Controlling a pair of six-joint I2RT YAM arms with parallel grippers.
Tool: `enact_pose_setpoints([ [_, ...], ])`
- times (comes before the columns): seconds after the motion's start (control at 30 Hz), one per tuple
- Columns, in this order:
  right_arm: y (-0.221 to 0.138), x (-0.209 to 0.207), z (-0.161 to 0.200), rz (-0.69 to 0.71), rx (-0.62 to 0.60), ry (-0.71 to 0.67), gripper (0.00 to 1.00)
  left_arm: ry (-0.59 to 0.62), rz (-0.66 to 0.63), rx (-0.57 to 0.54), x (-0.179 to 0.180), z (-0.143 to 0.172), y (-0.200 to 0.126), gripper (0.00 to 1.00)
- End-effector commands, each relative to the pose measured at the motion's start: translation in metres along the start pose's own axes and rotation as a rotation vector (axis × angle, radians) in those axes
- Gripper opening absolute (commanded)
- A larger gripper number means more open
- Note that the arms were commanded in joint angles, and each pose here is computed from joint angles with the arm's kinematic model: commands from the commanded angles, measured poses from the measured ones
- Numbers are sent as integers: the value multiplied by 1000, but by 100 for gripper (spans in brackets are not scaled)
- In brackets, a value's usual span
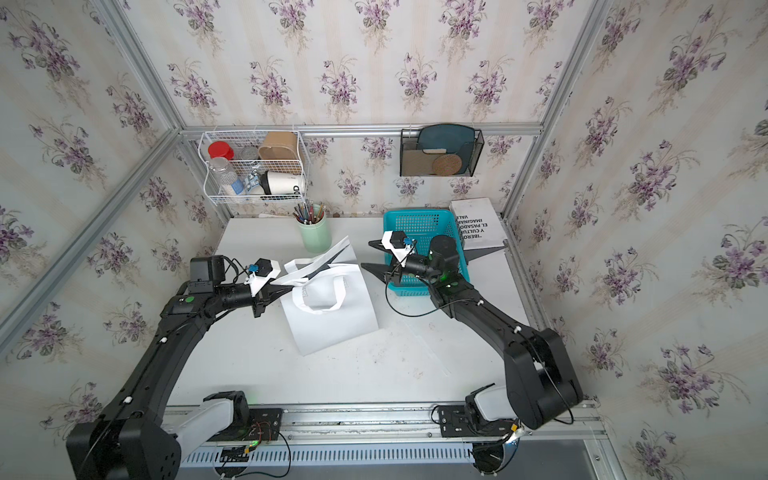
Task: Place the ice pack in the delivery bag
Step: Adjust the delivery bag at the center of the board.
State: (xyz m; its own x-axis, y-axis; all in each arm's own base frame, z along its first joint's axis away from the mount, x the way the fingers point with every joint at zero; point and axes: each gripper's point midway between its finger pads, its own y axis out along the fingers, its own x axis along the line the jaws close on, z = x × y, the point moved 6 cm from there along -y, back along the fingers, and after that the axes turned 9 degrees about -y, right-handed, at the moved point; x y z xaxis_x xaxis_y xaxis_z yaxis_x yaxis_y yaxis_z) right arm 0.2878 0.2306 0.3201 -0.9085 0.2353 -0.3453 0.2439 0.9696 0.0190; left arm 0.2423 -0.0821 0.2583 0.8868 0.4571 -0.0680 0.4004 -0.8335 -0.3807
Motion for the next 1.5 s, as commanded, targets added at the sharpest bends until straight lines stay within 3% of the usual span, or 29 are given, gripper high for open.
enact_pose_setpoints([
  [0.0,-1,3,-21,-44,46,-72,63,18,-31,39,-2,4,-1,0],
  [0.13,48,45,-50,-223,131,-208,66,-28,-21,-19,0,-2,0,0],
  [0.33,90,78,-38,-393,260,-339,69,-37,-16,-63,-1,-4,1,0],
  [0.6,120,87,-22,-429,341,-465,77,-19,-11,-67,-7,-5,-2,0],
  [0.8,141,76,-11,-350,415,-519,81,9,-3,-36,-11,-4,-2,0],
  [1.1,148,71,-33,-341,335,-533,77,33,-23,-11,-12,-4,-2,0],
  [1.3,151,70,-14,-363,398,-525,76,61,-20,1,-16,-3,-4,0],
  [1.47,148,70,-1,-386,436,-495,68,96,-32,15,-18,-3,-7,0],
])
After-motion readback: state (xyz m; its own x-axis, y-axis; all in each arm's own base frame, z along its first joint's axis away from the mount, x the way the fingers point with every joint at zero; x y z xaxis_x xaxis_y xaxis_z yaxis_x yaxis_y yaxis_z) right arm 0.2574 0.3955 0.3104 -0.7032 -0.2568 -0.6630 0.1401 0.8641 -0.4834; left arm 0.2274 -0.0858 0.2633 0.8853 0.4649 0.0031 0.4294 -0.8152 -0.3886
